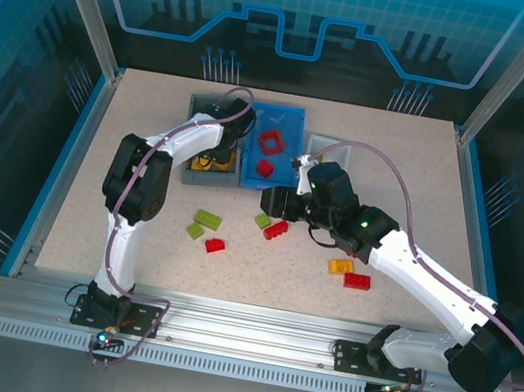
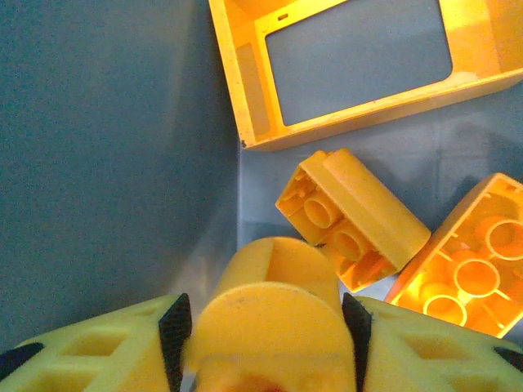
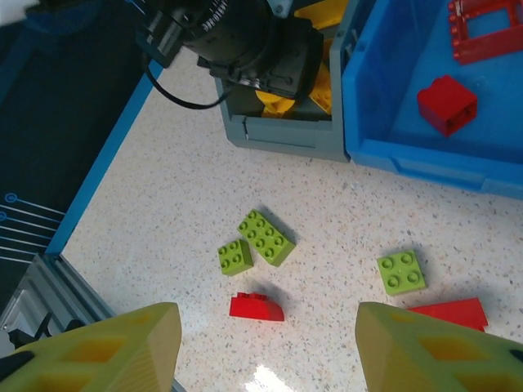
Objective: Sort the legos into containers by color
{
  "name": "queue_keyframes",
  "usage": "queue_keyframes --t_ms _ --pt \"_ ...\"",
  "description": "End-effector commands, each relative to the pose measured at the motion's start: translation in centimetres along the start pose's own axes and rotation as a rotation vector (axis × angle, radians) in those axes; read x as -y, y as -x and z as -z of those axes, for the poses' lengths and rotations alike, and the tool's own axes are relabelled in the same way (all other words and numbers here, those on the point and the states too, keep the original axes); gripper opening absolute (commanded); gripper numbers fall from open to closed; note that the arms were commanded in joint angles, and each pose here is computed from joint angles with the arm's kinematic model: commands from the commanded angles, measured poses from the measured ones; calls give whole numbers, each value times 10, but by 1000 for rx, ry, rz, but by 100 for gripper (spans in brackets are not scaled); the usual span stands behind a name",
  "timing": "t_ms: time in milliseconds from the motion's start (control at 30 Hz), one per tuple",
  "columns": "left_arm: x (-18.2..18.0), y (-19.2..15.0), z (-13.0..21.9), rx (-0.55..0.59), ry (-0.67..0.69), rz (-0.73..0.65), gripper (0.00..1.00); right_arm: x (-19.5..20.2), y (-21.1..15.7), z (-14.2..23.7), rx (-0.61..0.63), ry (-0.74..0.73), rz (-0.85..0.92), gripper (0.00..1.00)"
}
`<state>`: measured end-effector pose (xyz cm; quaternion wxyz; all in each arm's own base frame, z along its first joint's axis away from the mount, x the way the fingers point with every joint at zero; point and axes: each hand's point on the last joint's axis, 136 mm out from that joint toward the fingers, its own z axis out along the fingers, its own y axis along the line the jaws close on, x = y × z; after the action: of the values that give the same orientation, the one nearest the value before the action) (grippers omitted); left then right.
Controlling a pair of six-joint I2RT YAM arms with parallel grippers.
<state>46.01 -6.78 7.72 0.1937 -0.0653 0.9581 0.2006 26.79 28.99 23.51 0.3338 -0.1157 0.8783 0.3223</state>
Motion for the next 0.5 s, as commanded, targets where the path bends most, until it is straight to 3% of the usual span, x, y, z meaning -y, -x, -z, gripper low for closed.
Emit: queue_keyframes --t_ms 0,267,467 --pt "-7 11 24 40 -7 29 59 7 2 6 15 0 -26 61" --pt "-15 23 72 118 -74 84 59 40 3 27 27 -123 -86 60" --pt "-32 26 125 196 -172 176 59 98 -18 57 -1 -412 -250 57"
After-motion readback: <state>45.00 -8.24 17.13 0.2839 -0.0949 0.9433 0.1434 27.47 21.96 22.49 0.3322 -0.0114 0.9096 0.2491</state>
